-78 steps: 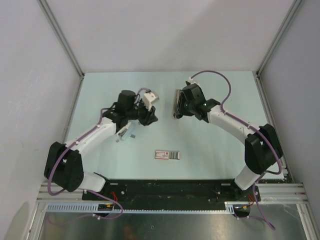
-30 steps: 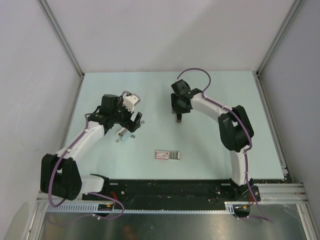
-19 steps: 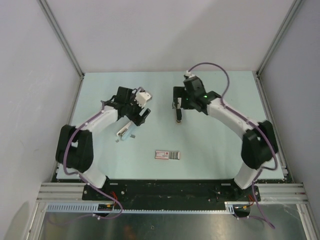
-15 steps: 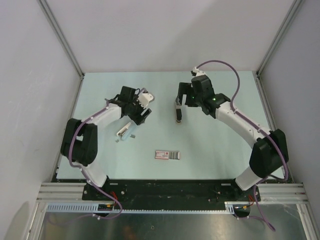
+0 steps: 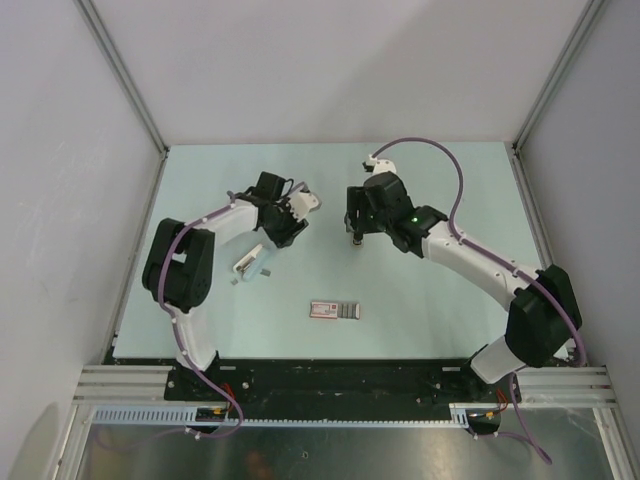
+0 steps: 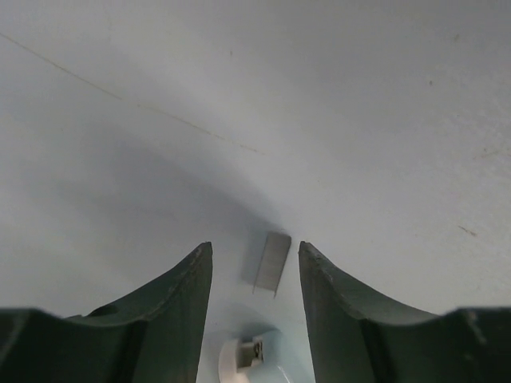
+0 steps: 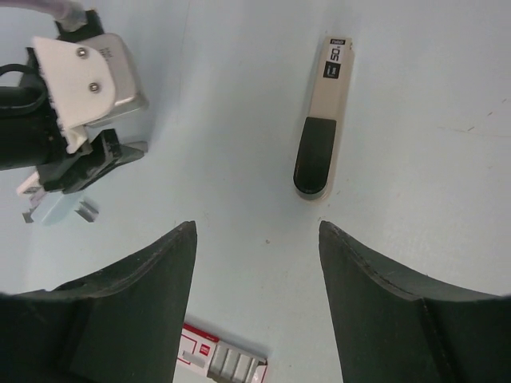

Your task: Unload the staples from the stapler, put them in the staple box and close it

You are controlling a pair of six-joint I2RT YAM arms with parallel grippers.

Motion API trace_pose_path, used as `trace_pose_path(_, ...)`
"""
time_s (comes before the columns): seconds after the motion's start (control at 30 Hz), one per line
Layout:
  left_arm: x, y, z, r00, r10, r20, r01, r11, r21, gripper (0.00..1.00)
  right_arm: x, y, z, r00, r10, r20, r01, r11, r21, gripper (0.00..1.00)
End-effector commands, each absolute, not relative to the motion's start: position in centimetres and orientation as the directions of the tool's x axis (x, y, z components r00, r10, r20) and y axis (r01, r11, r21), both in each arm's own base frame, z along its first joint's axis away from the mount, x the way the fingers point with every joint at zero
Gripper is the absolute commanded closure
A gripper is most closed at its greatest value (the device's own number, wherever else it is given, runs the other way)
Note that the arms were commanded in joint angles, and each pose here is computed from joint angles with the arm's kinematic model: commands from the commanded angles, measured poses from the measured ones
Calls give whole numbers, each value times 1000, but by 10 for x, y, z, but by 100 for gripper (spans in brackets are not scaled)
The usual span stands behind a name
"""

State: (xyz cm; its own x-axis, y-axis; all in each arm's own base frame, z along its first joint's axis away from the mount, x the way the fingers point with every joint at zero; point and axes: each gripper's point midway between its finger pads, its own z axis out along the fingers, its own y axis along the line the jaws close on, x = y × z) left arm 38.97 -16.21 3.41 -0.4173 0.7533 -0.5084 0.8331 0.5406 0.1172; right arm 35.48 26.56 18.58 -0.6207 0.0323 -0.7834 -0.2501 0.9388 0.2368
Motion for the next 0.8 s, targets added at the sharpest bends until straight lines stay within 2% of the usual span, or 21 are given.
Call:
trace_pose_path(0.0, 399, -175, 38, -392, 757, -522, 858, 506, 90, 49, 356, 260, 219, -555, 106, -825, -234, 932, 277, 33)
trace_pose_path(0.2, 390, -173, 31, -384, 778, -498, 875, 478, 73, 50, 353, 256, 226, -547, 118, -829, -234, 929, 287, 33)
trace_pose_path(0.63, 381, -162, 7, -371, 826, -425, 896, 439, 71, 42, 353, 255, 228, -553, 143, -821, -226, 922, 314, 36)
trace_pose_path(0.77, 381, -162, 3, -368, 832, -415, 902, 428, 59, 48, 353, 255, 230, -553, 147, -820, -231, 919, 321, 38)
